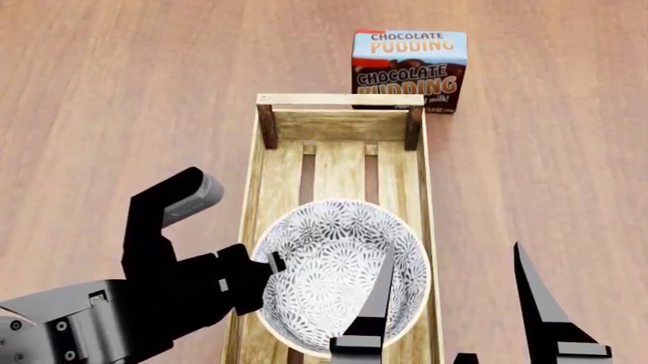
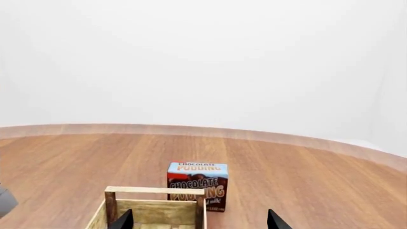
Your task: Pick up the bowl on the left and put it in the tray.
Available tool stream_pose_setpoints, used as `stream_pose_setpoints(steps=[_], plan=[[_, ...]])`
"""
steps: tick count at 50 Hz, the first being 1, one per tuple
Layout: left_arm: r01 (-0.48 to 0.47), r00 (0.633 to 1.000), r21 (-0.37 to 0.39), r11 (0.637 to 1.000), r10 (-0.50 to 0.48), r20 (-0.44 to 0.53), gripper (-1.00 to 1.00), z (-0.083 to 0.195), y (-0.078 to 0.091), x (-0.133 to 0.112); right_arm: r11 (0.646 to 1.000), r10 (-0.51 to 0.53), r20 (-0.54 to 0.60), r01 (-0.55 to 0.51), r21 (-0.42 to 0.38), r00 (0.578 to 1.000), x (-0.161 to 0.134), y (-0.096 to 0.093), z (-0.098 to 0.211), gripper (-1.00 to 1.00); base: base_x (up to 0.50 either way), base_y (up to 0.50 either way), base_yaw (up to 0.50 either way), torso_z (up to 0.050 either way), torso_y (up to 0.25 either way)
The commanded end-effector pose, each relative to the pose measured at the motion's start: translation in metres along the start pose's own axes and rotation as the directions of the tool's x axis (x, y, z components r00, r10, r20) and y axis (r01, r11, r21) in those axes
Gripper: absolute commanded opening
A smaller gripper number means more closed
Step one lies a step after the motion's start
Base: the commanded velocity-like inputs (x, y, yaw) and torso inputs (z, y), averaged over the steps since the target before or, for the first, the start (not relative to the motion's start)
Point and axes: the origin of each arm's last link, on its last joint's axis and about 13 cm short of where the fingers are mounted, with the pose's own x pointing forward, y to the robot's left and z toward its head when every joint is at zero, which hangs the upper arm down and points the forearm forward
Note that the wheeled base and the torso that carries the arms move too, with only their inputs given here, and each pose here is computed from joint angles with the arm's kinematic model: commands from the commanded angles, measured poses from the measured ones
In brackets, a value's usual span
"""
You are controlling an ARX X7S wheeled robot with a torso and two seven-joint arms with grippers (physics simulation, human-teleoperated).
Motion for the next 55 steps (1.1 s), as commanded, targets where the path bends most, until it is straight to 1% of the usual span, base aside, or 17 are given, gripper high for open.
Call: stream_pose_setpoints(steps=[1, 21, 55], plan=[[0.071, 0.997, -0.049, 0.996, -0.069, 0.036, -1.00, 0.003, -0.007, 0.000, 1.000, 0.018, 0.010, -0.018, 0.020, 1.000, 0.001, 0.000, 0.001, 1.00, 0.00, 0.00, 0.00, 0.000, 0.000], [0.058, 0.998, -0.056, 0.997, -0.057, 0.029, -1.00, -0.002, 0.000, 0.007, 1.000, 0.021, 0.008, -0.021, 0.018, 1.000, 0.001, 0.000, -0.001, 1.00, 0.00, 0.00, 0.00, 0.000, 0.000], [0.056, 0.998, -0.054, 0.997, -0.055, 0.019, -1.00, -0.008, 0.001, 0.013, 1.000, 0.024, 0.008, -0.024, 0.017, 1.000, 0.000, 0.001, 0.000, 1.00, 0.00, 0.00, 0.00, 0.000, 0.001]])
